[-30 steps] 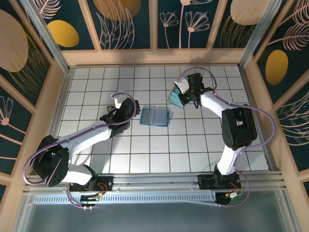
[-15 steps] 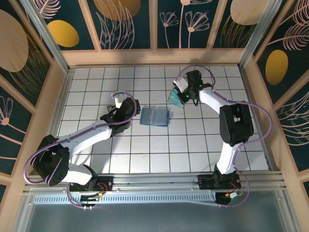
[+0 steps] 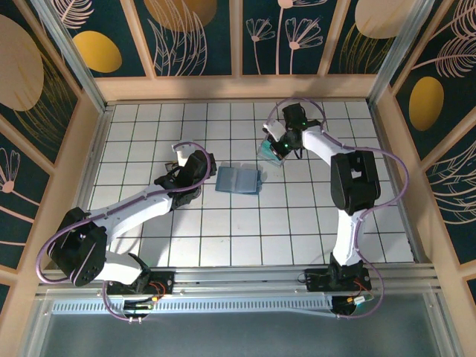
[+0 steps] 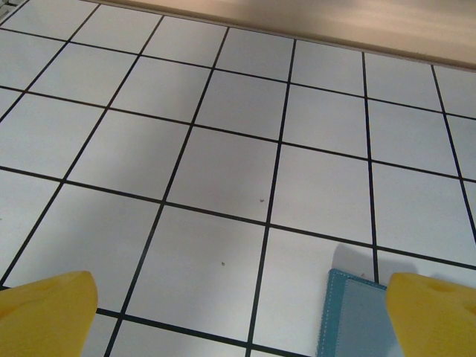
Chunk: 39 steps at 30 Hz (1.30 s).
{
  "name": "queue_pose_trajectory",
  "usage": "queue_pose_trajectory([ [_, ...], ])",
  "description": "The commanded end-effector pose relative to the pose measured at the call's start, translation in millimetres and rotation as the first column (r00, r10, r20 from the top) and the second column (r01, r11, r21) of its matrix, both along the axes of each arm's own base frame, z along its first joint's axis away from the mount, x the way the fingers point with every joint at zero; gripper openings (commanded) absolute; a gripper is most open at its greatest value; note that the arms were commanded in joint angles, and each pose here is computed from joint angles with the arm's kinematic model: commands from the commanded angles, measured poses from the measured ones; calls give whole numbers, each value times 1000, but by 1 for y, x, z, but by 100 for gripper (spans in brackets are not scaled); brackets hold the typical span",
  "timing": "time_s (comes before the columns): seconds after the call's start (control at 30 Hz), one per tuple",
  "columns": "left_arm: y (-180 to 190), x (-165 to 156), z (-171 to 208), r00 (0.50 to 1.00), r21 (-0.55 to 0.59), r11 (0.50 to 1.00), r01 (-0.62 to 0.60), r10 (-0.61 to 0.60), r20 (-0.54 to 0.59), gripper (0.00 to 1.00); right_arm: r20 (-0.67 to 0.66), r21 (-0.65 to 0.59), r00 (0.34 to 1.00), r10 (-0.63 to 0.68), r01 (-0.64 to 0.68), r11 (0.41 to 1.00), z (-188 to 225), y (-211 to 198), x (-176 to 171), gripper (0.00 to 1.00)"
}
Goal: Take the credit cards out of the card holder
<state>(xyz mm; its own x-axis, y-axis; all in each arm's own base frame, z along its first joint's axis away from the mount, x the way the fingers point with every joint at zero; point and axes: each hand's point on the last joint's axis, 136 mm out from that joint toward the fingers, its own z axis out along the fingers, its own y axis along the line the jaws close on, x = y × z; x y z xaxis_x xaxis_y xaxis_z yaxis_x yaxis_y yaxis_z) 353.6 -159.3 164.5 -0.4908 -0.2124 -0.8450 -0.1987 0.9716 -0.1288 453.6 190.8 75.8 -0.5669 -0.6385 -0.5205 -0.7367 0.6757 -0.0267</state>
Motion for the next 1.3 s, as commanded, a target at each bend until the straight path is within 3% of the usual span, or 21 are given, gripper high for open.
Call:
queue_pose_trajectory([
  [0.0, -1, 5, 17, 999, -28, 1000, -5, 7, 37, 99, -38, -17, 999, 20, -20, 1000, -2, -1, -4, 0],
  [0.57, 0, 4, 18, 999, -24, 1000, -11, 11, 37, 99, -58, -100, 998, 14, -20, 995, -7, -11, 3, 0],
  [1.27, -1, 7, 22, 999, -20, 1000, -11, 11, 41, 99, 19, -56, 1000, 4, -3, 998, 28, -8, 8, 18],
])
